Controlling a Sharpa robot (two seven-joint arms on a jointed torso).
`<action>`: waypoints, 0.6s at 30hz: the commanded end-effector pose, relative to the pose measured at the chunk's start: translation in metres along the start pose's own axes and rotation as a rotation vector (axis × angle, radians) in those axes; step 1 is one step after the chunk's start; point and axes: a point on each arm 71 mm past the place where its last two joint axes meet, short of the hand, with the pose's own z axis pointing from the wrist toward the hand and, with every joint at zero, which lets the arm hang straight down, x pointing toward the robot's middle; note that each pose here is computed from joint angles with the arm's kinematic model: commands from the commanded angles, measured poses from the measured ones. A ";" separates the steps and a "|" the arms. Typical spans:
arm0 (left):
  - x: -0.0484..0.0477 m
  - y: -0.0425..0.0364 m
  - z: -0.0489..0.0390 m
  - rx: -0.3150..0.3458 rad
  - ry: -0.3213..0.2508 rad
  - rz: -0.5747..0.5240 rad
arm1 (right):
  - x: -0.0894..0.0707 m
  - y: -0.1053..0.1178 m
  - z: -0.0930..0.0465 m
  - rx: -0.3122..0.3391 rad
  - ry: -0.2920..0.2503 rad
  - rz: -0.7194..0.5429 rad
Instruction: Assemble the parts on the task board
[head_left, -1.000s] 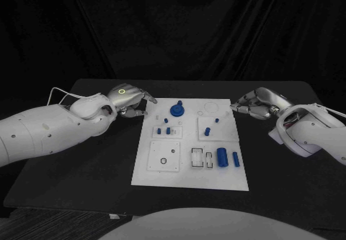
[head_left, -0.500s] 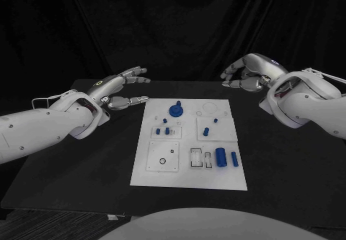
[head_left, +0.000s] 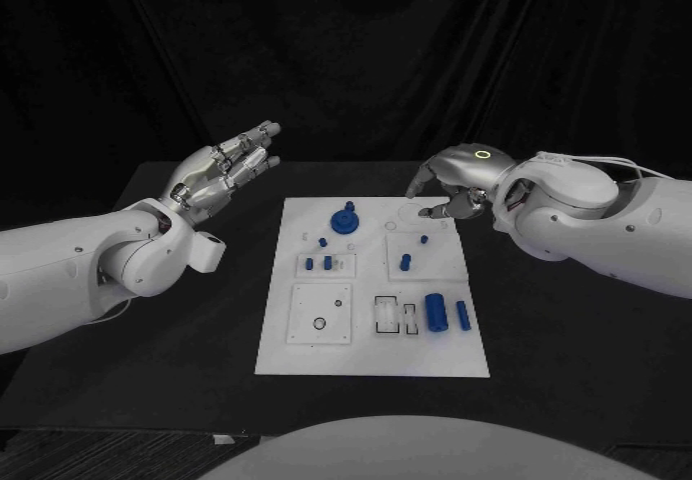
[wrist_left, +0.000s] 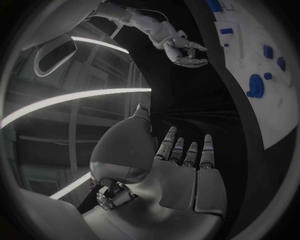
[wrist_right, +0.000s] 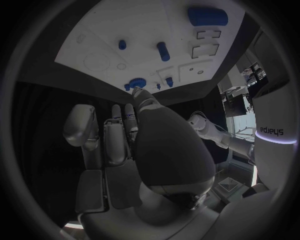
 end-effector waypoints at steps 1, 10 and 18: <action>0.0021 -0.0120 -0.0012 0.170 -0.005 -0.205 | 0.012 0.001 0.000 0.001 0.089 -0.088; 0.0034 -0.0082 -0.0035 0.143 0.010 -0.233 | 0.023 0.005 -0.001 -0.007 0.121 -0.084; 0.0043 -0.0017 -0.0057 0.119 0.016 -0.246 | 0.034 0.003 -0.001 0.009 0.164 -0.083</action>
